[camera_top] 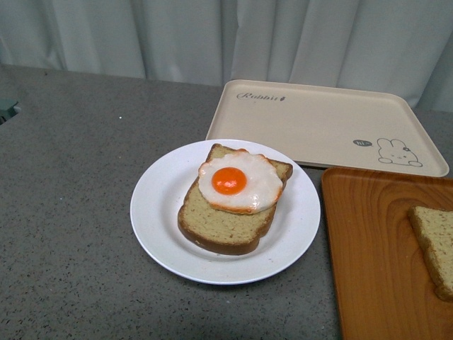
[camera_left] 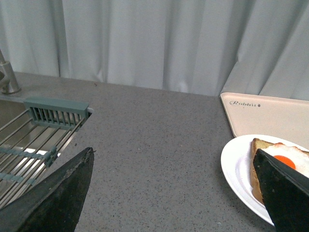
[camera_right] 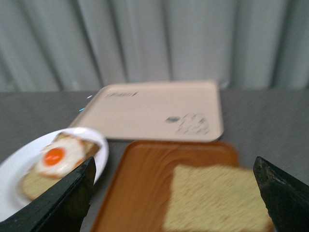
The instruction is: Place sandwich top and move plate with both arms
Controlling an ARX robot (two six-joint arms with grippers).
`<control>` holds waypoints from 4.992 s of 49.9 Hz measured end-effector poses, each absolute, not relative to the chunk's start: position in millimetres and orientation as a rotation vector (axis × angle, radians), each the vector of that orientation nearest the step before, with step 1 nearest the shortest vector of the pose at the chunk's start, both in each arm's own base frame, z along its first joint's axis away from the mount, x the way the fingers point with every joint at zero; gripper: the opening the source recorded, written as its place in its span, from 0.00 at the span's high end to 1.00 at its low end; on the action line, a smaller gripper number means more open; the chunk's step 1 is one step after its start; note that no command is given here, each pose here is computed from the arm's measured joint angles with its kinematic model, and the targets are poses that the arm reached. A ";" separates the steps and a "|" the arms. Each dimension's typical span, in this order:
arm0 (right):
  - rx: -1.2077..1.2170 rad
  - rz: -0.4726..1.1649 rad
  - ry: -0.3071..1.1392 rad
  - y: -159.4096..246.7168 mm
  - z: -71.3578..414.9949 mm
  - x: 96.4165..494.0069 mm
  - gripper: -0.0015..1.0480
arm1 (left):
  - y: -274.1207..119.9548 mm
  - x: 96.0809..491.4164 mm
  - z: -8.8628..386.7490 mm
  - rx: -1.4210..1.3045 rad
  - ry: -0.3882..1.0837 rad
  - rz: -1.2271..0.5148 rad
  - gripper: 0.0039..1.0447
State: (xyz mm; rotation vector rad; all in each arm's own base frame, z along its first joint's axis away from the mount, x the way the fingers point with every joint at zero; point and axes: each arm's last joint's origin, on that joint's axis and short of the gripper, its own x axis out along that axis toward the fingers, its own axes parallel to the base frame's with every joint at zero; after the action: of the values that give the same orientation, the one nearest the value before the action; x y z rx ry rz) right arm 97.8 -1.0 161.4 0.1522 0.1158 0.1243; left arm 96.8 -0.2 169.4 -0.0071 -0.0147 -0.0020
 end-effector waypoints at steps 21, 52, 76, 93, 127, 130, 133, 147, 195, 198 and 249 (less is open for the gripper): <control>0.605 -0.175 0.347 -69.3 177.4 162.5 0.09 | -0.2 96.8 169.4 -0.007 -0.015 -0.001 0.06; 0.743 -0.377 0.794 -90.7 96.3 241.5 0.09 | -0.2 96.8 169.4 -0.007 -0.015 -0.002 0.06; 0.700 -0.323 0.817 -71.4 94.1 249.2 0.09 | -0.2 96.8 169.4 -0.007 -0.015 -0.002 0.06; 0.705 -0.317 0.828 -68.2 86.3 251.3 0.09 | -0.2 96.8 169.4 -0.007 -0.015 -0.002 0.06; 0.700 -0.237 0.722 -59.6 126.5 274.5 0.97 | -0.2 96.8 169.4 -0.007 -0.015 -0.002 0.06; 0.716 -0.210 0.676 -56.5 137.4 278.9 0.97 | -0.2 96.8 169.4 -0.007 -0.015 -0.002 0.06; 0.719 -0.179 0.629 -52.2 149.3 283.8 0.97 | -0.2 96.8 169.4 -0.007 -0.015 -0.002 0.06; 0.786 0.114 0.451 5.7 190.2 304.9 0.97 | -0.2 96.8 169.4 -0.007 -0.015 -0.002 0.06; 0.779 0.374 0.703 122.4 90.9 320.3 0.97 | -0.2 96.8 169.4 -0.007 -0.015 -0.002 0.06; 0.759 0.356 0.706 121.6 89.5 320.0 0.97 | -0.2 96.8 169.4 -0.007 -0.015 -0.002 0.06; 0.019 -0.004 0.138 -0.1 152.3 133.4 0.84 | -0.2 96.8 169.4 -0.007 -0.015 -0.003 0.06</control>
State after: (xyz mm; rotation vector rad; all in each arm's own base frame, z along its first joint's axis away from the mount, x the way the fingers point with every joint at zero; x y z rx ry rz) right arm 133.4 -0.1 152.3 0.0187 0.1379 -0.0040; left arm 96.8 -0.2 169.4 -0.0067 -0.0147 -0.0027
